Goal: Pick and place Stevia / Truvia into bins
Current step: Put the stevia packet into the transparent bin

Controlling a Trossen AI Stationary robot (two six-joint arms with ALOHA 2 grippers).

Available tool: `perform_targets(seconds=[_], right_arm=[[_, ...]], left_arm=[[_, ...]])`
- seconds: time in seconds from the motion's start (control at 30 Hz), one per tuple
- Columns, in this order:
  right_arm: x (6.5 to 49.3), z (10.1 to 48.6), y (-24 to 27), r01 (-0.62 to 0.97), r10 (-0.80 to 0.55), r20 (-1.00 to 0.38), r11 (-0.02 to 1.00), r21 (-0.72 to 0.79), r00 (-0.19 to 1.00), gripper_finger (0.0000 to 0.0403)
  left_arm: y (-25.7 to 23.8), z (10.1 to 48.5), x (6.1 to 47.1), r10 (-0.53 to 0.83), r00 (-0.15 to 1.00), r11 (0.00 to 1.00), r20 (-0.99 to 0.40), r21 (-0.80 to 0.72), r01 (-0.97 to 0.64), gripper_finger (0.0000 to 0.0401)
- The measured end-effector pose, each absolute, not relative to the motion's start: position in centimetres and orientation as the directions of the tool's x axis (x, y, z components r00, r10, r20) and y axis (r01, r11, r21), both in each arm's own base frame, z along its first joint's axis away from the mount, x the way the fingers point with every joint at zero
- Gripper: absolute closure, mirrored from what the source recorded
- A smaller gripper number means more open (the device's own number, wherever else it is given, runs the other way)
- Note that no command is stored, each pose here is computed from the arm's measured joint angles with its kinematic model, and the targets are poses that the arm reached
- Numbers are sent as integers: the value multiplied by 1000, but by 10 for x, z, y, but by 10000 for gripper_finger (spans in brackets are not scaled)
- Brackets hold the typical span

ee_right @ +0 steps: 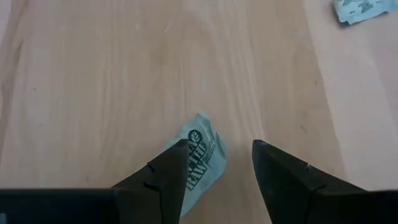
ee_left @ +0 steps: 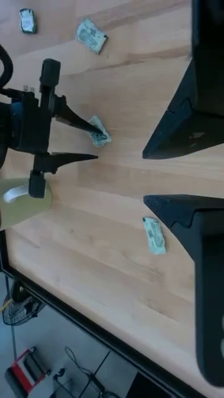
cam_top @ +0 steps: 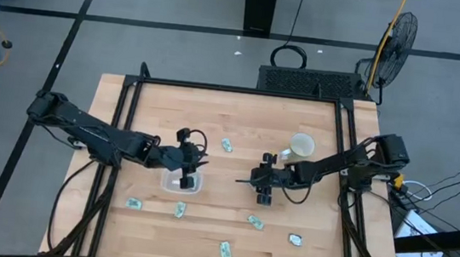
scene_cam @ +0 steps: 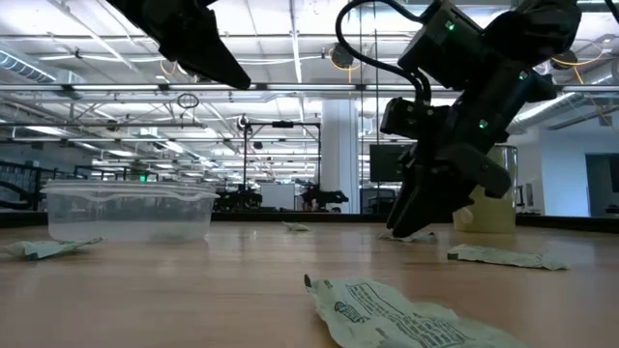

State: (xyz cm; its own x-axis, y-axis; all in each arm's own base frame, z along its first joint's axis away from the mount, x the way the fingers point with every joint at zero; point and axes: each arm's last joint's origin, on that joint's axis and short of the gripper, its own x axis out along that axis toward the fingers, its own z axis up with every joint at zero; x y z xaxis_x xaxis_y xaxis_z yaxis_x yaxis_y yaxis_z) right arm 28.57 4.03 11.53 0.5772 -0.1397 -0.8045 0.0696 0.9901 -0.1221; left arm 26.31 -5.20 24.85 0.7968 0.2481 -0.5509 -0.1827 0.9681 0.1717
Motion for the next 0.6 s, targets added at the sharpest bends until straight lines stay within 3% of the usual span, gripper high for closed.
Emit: perform_targets(seconds=[0.17, 0.47, 0.6], right_arm=[[286, 116, 40, 68, -138, -802, 990, -121, 582, 263], [285, 116, 40, 66, -138, -803, 990, -122, 580, 391], [286, 117, 40, 61, -136, -794, 990, -125, 593, 393]], left_arm=[[-52, 248, 263, 248, 796, 968, -553, 168, -185, 293], [-52, 248, 263, 248, 795, 969, -553, 144, -201, 293], [-52, 248, 263, 245, 796, 969, -554, 120, -215, 293]])
